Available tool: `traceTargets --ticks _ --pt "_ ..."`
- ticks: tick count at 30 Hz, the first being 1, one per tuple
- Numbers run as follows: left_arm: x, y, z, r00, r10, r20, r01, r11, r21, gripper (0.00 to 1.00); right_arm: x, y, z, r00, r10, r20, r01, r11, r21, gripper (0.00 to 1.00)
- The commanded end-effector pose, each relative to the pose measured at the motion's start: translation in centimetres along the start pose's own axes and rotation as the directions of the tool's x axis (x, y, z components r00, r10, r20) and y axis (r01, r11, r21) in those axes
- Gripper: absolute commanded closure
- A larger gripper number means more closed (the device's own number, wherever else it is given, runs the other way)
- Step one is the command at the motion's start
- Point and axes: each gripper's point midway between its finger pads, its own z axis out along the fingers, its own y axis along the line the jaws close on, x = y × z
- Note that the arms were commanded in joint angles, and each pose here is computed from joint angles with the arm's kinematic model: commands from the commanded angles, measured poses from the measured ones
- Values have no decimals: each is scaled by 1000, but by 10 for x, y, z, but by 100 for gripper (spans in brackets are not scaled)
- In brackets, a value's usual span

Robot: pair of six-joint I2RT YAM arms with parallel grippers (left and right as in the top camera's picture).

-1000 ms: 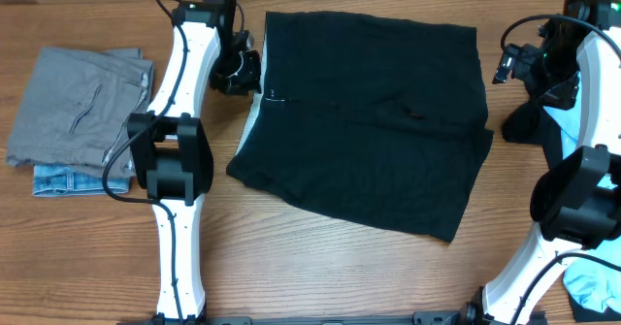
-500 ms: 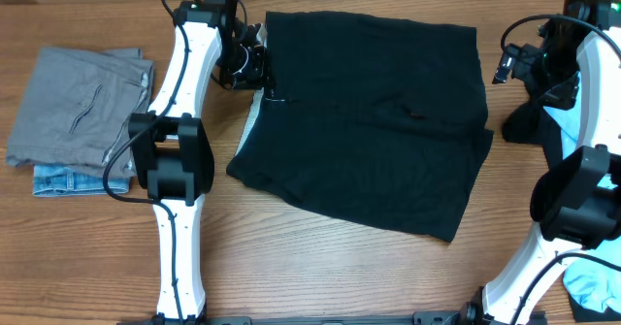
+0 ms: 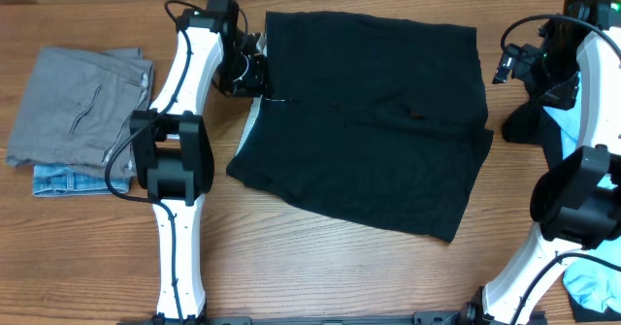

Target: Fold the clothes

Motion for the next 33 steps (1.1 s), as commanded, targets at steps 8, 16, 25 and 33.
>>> traceTargets --ticks 8,16,25,33 --pt "2 -2 3 1000 22 1 -22 1000 16 66 -5 1 -7 1000 1 25 -1 1000 -13 0" --pt "7 4 17 1000 3 -12 -3 1000 15 67 -5 1 -7 1000 1 25 -1 1000 -13 0" --pt "5 -6 13 1000 -11 -6 12 998 68 96 -5 1 -7 1000 1 25 -1 1000 -13 0" --pt "-3 -19 -16 1000 14 15 -15 998 68 96 -5 1 -7 1000 1 25 -1 1000 -13 0"
